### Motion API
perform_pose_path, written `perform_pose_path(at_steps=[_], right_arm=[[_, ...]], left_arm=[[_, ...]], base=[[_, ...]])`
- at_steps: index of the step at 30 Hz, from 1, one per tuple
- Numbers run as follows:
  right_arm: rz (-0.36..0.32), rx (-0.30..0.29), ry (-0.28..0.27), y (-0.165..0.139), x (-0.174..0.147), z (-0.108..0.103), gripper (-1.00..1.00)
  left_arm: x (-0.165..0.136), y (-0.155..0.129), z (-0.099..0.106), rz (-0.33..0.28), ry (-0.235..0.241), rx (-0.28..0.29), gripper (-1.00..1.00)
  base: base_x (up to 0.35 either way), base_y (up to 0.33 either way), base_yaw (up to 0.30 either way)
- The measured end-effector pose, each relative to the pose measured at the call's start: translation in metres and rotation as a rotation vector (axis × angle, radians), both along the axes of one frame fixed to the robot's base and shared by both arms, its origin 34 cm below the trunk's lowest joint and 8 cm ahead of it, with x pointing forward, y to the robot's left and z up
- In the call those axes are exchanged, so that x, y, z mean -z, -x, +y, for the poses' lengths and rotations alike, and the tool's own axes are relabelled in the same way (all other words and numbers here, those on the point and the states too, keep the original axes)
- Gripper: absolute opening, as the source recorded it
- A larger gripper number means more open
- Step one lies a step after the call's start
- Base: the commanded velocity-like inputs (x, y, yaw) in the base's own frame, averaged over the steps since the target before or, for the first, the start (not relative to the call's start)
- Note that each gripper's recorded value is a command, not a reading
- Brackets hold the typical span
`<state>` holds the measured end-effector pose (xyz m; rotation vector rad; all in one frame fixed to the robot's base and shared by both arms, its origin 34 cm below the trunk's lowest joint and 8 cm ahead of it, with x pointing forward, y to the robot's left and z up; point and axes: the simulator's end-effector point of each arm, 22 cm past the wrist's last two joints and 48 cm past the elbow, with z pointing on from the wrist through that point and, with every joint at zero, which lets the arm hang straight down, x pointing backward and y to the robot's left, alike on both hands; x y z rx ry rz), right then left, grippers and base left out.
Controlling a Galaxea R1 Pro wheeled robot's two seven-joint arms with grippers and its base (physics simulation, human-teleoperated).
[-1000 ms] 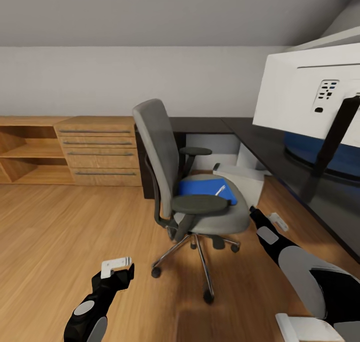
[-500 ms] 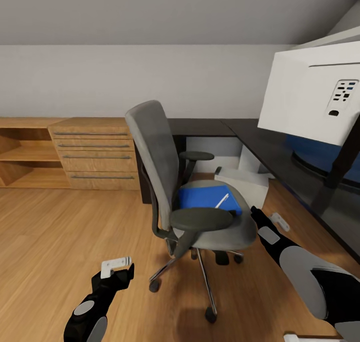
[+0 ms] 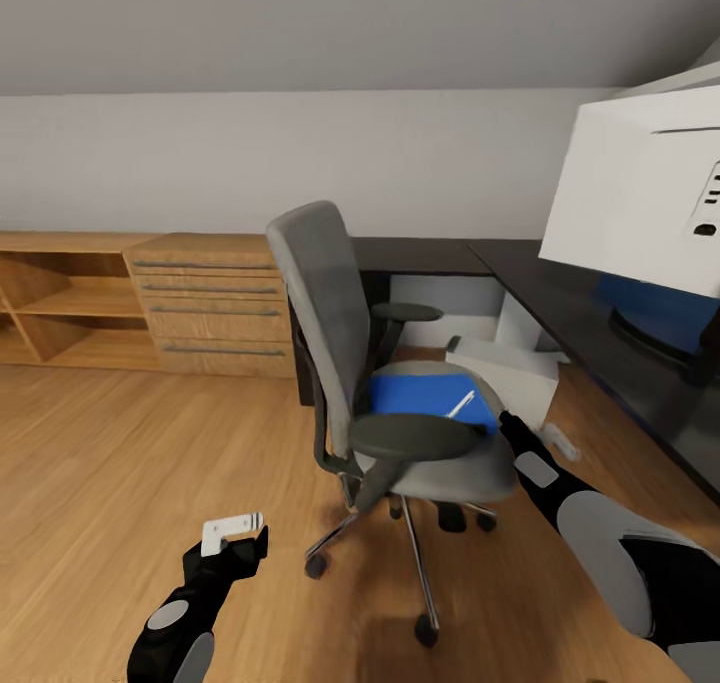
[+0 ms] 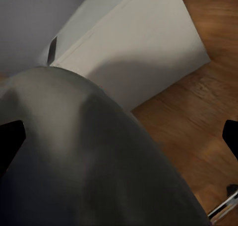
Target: In the bedroom, organize the workspace by keeping the computer under the desk, ensuring the monitor is on the desk, placing the keyboard on the desk next to the monitor, placing the mouse on the desk next to the keyboard, moving the folder from the swivel chair onto the desk next to the mouse, stacking the notebook on top of the folder with the pen on top of the notebook, and positioning the swivel chair next to the desk.
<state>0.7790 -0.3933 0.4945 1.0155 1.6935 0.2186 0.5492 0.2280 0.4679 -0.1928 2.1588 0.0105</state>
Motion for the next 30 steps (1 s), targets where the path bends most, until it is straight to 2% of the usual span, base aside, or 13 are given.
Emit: perform_pose_path(at_steps=[14,26,30], right_arm=[[-0.004,0.004,-0.006,0.0006,-0.0018,0.0,1.0],[-0.003,0.006,-0.007,0.0011,-0.0015,-0.001,1.0],[-0.002,0.007,-0.006,0.0013,-0.0013,-0.0014,1.0]], left_arm=[[-0.0014,-0.0001,0.0,-0.003,0.0,0.0,1.0],[0.0005,0.0004,0.0002,0.001,-0.001,0.0,1.0],[0.0005,0.0004,0.0,0.001,-0.002,0.001,1.0]], base=[[0.0,0.0,0.245],[0.0,0.0,0.014],[0.0,0.0,-0.15]])
